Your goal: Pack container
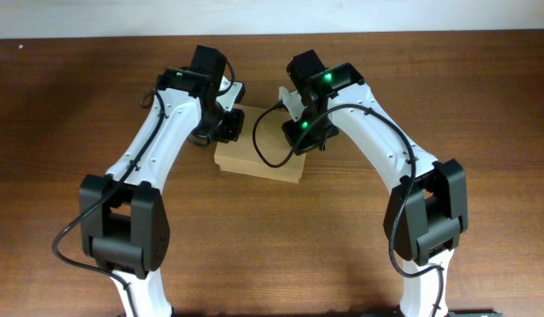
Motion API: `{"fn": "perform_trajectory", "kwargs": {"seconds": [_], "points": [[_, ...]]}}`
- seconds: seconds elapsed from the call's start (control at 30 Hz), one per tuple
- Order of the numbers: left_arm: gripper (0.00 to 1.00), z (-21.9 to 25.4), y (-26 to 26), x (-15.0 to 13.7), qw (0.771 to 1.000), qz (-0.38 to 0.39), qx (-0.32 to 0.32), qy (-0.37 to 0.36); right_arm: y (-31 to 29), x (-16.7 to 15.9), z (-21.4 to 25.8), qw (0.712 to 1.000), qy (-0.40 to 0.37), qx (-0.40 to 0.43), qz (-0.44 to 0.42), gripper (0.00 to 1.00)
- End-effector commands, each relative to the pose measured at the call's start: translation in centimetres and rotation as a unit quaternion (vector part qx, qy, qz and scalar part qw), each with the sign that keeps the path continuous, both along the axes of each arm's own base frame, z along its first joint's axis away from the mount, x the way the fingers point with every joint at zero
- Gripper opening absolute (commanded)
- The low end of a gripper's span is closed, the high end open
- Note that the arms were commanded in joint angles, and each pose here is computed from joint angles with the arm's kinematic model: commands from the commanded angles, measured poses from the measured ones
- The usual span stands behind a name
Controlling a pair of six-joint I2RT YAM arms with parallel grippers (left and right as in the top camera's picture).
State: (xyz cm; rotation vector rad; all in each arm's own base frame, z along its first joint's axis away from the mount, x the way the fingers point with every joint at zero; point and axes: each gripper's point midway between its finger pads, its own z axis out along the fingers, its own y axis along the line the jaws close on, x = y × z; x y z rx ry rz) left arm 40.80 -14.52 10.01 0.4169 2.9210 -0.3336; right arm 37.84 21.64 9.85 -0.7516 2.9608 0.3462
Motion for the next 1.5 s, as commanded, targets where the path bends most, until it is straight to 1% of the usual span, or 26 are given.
{"fn": "perform_trajectory", "kwargs": {"seconds": [0.0, 0.13, 0.2, 0.27, 0.37, 0.43, 0.53, 0.63, 0.73, 0.8, 0.83, 0.9, 0.93, 0.97, 1.0, 1.03, 1.47], "points": [[0.02, 0.1, -1.3, 0.0, 1.000, -0.017, -0.013, 0.005, 0.2, 1.1, -0.8, 1.000, -0.005, 0.001, -0.007, 0.04], [0.02, 6.1, 0.2, 3.6, 0.997, 0.006, -0.005, -0.071, -0.9, 4.1, 4.8, 0.997, -0.077, 0.005, -0.026, 0.04], [0.03, 9.6, 1.5, 5.4, 0.993, 0.025, -0.001, -0.115, -1.9, 5.8, 9.1, 0.991, -0.127, 0.008, -0.041, 0.04], [0.05, 13.4, 3.2, 6.9, 0.986, 0.053, 0.001, -0.161, -3.0, 7.1, 13.8, 0.982, -0.179, 0.021, -0.058, 0.04], [0.08, 19.6, 5.6, 8.4, 0.968, 0.081, -0.010, -0.236, -5.2, 8.3, 22.1, 0.956, -0.277, 0.054, -0.087, 0.04], [0.12, 23.7, 7.5, 9.1, 0.952, 0.101, -0.016, -0.288, -6.8, 8.4, 27.6, 0.930, -0.344, 0.076, -0.104, 0.04], [0.17, 30.3, 10.8, 8.9, 0.919, 0.134, -0.023, -0.370, -9.5, 7.2, 35.6, 0.880, -0.445, 0.107, -0.127, 0.04], [0.20, 35.2, 13.2, 7.6, 0.890, 0.155, -0.023, -0.429, -11.9, 4.5, 42.0, 0.828, -0.525, 0.129, -0.146, 0.04], [0.25, 38.2, 14.7, 5.8, 0.871, 0.168, -0.020, -0.461, -13.6, 1.5, 46.1, 0.791, -0.573, 0.143, -0.160, 0.04], [0.27, 39.4, 15.4, 4.8, 0.864, 0.174, -0.018, -0.472, -14.1, -0.2, 47.7, 0.778, -0.590, 0.147, -0.162, 0.04], [0.31, 39.8, 15.7, 4.4, 0.861, 0.177, -0.017, -0.476, -14.2, -1.0, 48.3, 0.773, -0.595, 0.150, -0.161, 0.04], [0.50, 40.2, 15.9, 3.9, 0.858, 0.179, -0.016, -0.481, -14.4, -1.9, 49.1, 0.765, -0.605, 0.152, -0.160, 0.04], [0.72, 40.3, 15.9, 3.8, 0.858, 0.179, -0.016, -0.482, -14.4, -2.3, 49.3, 0.763, -0.607, 0.153, -0.159, 0.08], [0.93, 40.4, 15.9, 3.8, 0.858, 0.179, -0.016, -0.482, -14.5, -2.5, 49.5, 0.762, -0.609, 0.153, -0.159, 0.29], [1.00, 40.3, 15.9, 3.9, 0.858, 0.179, -0.016, -0.482, -14.5, -2.5, 49.5, 0.761, -0.610, 0.154, -0.159, 0.62], [1.00, 40.2, 15.9, 3.9, 0.859, 0.179, -0.016, -0.480, -14.5, -2.5, 49.5, 0.761, -0.610, 0.154, -0.159, 0.99], [1.00, 40.0, 15.9, 3.9, 0.860, 0.179, -0.015, -0.477, -14.5, -2.4, 49.3, 0.763, -0.607, 0.153, -0.159, 0.99]]}}
